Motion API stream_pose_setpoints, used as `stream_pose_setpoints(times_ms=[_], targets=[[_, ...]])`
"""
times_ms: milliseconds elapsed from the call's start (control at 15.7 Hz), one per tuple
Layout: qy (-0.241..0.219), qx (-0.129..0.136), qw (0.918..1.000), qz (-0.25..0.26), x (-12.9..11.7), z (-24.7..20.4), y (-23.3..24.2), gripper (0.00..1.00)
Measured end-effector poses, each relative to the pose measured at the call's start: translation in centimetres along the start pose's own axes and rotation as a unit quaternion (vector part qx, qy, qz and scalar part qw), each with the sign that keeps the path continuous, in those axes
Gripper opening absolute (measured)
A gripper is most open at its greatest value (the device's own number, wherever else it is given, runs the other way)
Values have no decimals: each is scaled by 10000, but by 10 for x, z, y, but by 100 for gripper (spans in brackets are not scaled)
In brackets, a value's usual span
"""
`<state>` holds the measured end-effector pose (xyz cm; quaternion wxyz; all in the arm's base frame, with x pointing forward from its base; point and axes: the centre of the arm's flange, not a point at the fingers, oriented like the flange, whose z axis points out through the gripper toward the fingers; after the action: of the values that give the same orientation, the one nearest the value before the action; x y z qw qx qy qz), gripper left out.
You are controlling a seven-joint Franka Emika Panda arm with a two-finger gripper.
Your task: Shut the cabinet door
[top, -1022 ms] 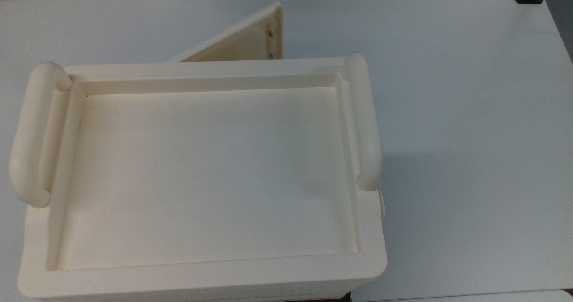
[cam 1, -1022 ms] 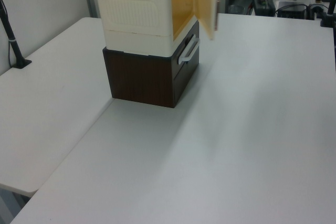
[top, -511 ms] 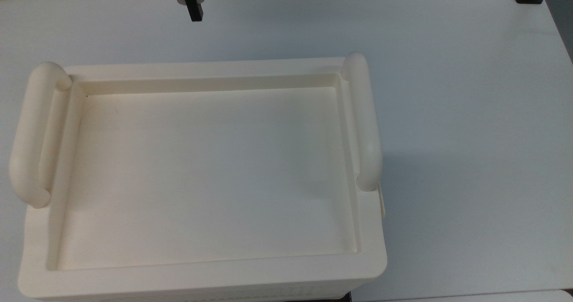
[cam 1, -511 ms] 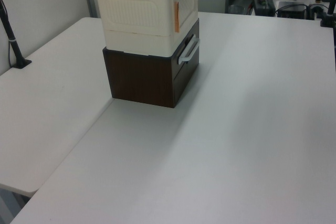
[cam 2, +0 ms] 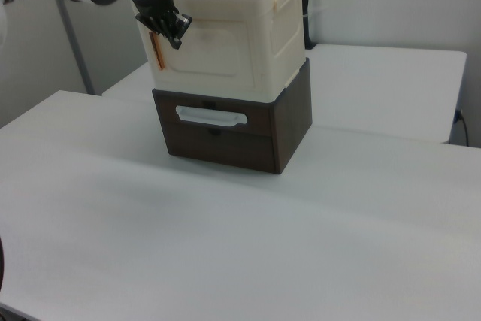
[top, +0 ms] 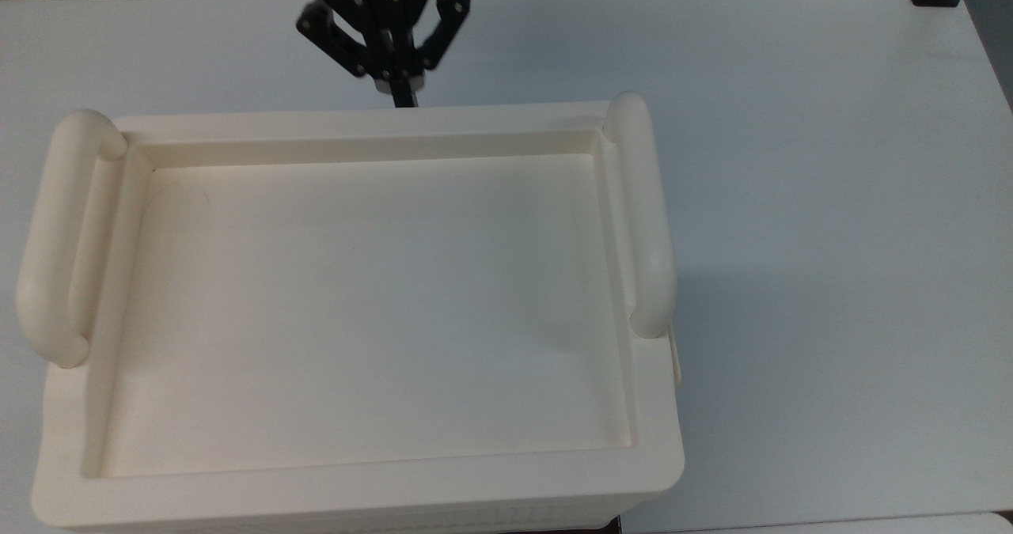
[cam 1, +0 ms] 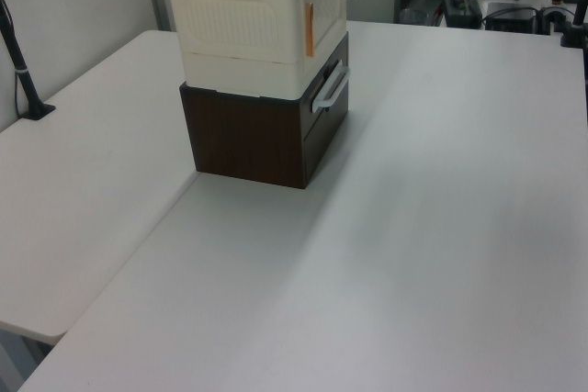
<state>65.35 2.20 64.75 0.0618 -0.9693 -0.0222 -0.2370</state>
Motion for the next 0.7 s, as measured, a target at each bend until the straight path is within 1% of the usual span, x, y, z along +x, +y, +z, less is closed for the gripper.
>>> stream_pose_setpoints(times_ms=[128,383,511,703], targets=[[247,-3,9997,-15,7,8,-5,1],[625,-26,9980,-19,14,4,-5,1],[753,-31,9972,-26,17,5,-6,1],[767,-32,9970,-27,17,5,-7,1]])
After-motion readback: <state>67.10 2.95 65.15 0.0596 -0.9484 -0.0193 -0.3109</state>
